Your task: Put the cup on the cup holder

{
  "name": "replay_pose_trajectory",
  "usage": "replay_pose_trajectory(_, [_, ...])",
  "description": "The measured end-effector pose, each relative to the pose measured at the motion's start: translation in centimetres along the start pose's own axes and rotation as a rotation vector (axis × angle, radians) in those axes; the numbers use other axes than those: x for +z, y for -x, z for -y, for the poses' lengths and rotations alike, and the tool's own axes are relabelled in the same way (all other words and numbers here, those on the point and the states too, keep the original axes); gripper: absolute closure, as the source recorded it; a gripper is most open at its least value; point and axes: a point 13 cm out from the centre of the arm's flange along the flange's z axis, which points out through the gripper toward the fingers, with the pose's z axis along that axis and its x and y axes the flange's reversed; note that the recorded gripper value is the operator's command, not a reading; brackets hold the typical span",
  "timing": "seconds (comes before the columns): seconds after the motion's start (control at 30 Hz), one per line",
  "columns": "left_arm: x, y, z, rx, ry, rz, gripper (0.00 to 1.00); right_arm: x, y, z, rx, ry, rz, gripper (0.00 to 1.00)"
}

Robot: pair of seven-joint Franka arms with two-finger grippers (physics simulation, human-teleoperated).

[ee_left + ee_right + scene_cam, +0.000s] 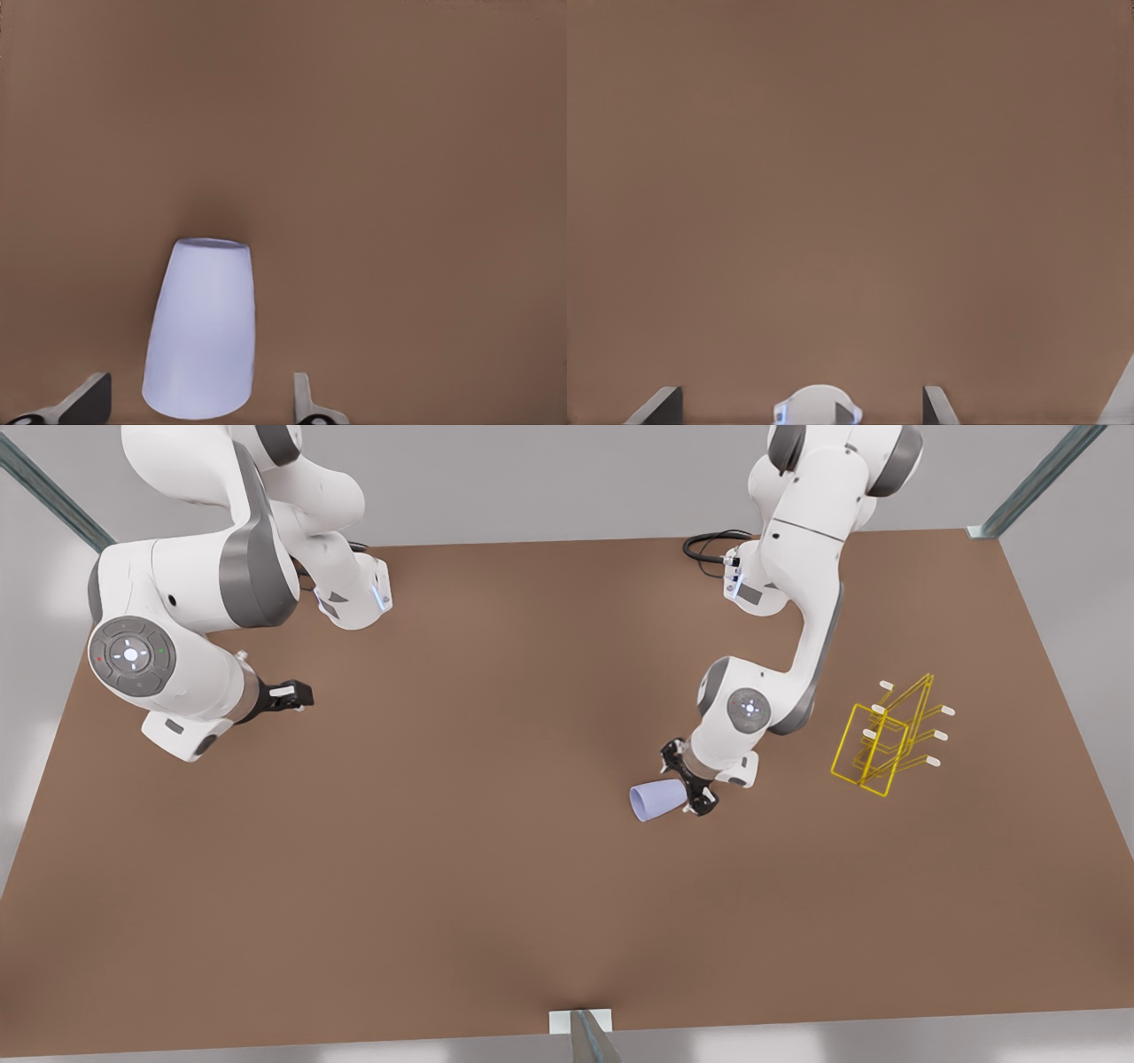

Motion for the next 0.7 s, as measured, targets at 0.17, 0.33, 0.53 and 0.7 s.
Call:
replay_pose_trajectory(0.17, [1.8, -0.6, -0.7, -0.071, -0.004, -0.001, 0.00, 0.1, -0.1, 0.0, 0.034, 0.001, -0.005, 0.00])
replay_pose_trajectory(0.33, [2.7, -0.6, -0.6, -0.136, -0.013, -0.006, 0.00, 0.4, 0.1, -0.2, 0.058, 0.001, -0.012, 0.00])
replay_pose_trajectory(0.53, [4.7, -0.7, -1.1, -0.145, -0.020, 0.001, 0.00, 0.5, 0.1, -0.5, 0.077, -0.001, -0.015, 0.00])
replay_pose_trajectory(0.7, [5.1, -0.8, -1.1, -0.093, -0.028, -0.001, 0.00, 0.5, 0.1, -0.5, 0.090, -0.001, -0.015, 0.00])
